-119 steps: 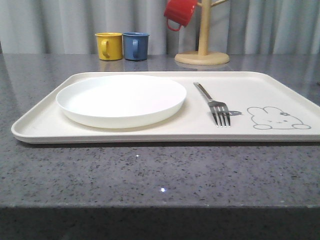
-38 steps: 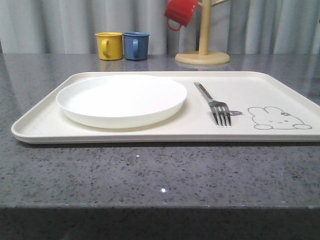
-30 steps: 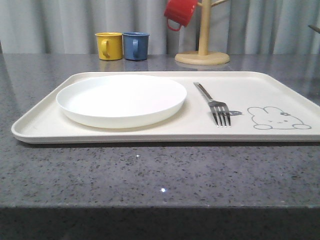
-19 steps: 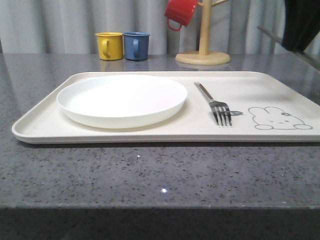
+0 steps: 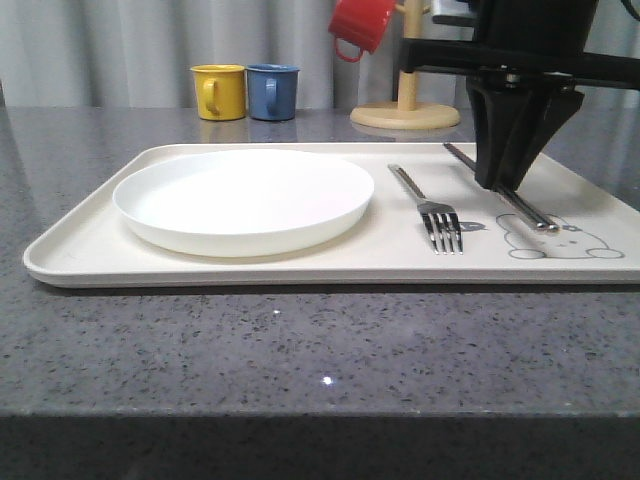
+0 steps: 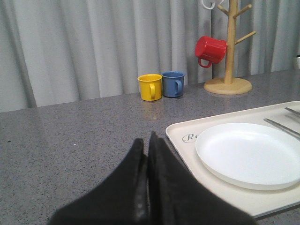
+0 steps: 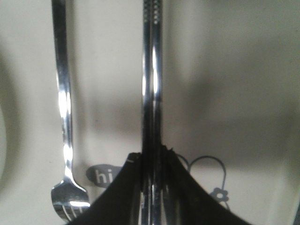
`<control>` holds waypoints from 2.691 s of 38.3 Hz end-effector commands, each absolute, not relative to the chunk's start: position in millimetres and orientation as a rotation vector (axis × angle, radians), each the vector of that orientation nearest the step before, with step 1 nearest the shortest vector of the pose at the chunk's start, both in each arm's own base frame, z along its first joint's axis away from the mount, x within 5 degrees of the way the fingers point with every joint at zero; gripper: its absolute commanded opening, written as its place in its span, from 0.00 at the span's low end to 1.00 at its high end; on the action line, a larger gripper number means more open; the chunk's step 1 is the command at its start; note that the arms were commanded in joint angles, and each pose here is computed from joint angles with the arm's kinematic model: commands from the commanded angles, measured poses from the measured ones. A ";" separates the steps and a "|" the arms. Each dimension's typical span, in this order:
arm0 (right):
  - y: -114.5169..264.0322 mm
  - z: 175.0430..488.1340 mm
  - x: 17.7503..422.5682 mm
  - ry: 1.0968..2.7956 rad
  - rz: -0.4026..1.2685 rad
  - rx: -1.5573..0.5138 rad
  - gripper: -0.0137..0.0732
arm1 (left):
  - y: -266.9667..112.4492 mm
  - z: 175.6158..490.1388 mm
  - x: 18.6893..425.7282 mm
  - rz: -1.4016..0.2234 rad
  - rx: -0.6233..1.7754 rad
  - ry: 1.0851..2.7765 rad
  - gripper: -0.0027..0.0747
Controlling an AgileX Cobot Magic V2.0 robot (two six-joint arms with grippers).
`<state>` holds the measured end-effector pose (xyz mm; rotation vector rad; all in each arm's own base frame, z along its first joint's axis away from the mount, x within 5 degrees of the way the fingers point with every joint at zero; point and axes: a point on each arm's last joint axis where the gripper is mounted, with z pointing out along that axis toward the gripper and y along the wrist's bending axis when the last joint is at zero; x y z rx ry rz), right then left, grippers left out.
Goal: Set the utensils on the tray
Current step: 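Lower the chopsticks onto the tray beside the fork and release, then move the right gripper to the steel spoon and grasp it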
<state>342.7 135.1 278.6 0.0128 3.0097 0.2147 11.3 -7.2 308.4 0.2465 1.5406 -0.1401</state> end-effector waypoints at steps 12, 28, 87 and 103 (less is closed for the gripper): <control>136.1 288.6 347.9 2.952 0.240 0.058 0.08 | -6.5 323.2 9.4 -0.158 0.212 1.447 0.01; 137.2 286.3 351.0 2.951 0.241 0.067 0.40 | -6.5 323.2 9.4 -0.158 0.212 1.447 0.01; -76.3 324.3 330.8 2.942 -0.247 0.122 0.64 | -6.5 323.2 9.4 -0.158 0.212 1.447 0.01; -72.5 294.3 349.4 2.992 -0.124 0.128 0.64 | -6.5 323.2 9.4 -0.158 0.212 1.447 0.01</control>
